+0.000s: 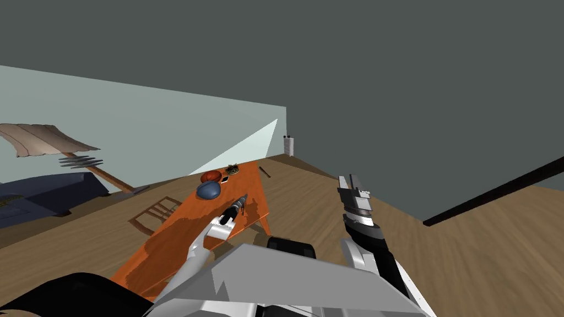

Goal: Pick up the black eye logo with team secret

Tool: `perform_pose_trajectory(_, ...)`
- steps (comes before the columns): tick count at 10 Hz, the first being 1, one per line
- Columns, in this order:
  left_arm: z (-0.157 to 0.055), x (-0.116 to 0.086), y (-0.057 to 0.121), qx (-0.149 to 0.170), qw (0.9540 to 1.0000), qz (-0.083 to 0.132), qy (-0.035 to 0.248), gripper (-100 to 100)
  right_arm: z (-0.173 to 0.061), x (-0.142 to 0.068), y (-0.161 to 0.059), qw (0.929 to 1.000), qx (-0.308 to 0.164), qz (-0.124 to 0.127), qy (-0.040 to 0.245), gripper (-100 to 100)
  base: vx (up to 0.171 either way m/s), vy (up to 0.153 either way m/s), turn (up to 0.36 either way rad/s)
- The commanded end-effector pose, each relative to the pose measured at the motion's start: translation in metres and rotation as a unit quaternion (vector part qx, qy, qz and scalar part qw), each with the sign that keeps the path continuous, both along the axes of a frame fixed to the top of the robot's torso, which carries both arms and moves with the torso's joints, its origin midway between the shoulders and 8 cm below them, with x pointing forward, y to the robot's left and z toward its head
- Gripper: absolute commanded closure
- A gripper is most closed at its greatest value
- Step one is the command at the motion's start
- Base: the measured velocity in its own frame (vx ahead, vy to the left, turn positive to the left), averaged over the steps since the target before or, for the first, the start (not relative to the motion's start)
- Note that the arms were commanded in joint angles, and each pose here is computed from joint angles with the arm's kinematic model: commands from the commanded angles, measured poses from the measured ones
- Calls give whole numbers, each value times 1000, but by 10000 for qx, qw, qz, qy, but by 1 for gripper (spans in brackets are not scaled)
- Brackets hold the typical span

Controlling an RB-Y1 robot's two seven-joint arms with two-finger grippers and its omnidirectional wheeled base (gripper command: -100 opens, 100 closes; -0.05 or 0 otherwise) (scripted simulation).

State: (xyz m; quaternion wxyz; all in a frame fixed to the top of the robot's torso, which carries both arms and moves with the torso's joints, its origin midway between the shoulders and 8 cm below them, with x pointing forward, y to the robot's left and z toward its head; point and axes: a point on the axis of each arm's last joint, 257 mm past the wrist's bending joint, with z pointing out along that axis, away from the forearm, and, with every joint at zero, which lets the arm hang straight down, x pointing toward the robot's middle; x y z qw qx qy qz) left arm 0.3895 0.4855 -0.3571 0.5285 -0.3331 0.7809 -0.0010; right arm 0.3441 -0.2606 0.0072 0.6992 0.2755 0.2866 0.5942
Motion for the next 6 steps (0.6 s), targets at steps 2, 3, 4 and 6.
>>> perform_pose_trajectory(2,-22,-18,17,115,9988,170,439,-100,0,0,0,10000,0,0,0,0,-2,10,-143)
perform_pose_trajectory(3,-35,-30,27,169,9972,264,686,-100,0,0,0,10000,0,0,0,0,-1,14,-251)
perform_pose_trajectory(4,-46,-41,36,213,9949,353,921,-100,0,0,0,10000,0,0,0,0,2,19,-253)
perform_pose_trajectory(6,-57,-52,45,249,9922,436,1143,-100,0,0,0,10000,0,0,0,0,1,22,-124)
